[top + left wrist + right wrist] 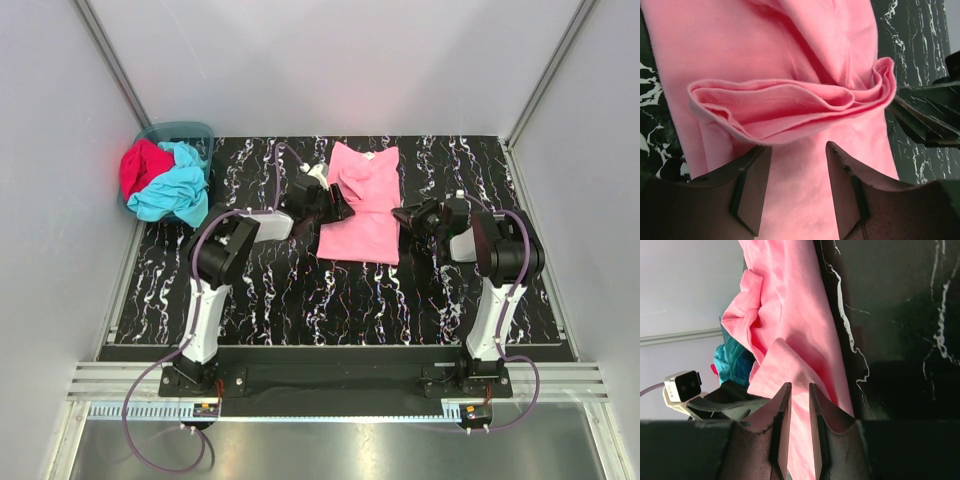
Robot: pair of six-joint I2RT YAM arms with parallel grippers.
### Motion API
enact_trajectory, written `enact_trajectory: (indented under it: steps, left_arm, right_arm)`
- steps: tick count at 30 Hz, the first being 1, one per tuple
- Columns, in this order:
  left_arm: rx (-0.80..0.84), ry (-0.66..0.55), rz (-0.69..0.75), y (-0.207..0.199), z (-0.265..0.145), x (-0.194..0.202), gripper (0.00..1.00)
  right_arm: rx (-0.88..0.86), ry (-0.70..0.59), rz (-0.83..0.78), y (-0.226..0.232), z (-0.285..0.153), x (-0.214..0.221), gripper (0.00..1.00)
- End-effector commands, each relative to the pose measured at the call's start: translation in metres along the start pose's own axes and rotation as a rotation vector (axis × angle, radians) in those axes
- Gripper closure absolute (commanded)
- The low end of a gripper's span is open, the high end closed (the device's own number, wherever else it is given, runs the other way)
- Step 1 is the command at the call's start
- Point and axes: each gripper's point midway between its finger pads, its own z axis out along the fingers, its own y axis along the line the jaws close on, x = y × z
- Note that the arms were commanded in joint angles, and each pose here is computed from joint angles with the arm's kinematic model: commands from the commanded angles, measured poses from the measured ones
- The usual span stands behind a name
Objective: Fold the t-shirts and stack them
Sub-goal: Fold the tshirt
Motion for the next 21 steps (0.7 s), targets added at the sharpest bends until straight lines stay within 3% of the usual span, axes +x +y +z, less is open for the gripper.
enact_trajectory:
  steps: [1, 21]
  left_arm:
    - [0.084, -0.078, 0.024, -0.025, 0.008, -0.035, 0.47]
    - [0.082, -0.104, 0.032, -0.016, 0.006, -0.061, 0.47]
  right_arm:
    - [-0.082, -0.02, -0.058, 0.027, -0.011, -0.003, 0.73]
    - [-0.102, -0.028, -0.07, 0.042, -0.004, -0.011, 0.74]
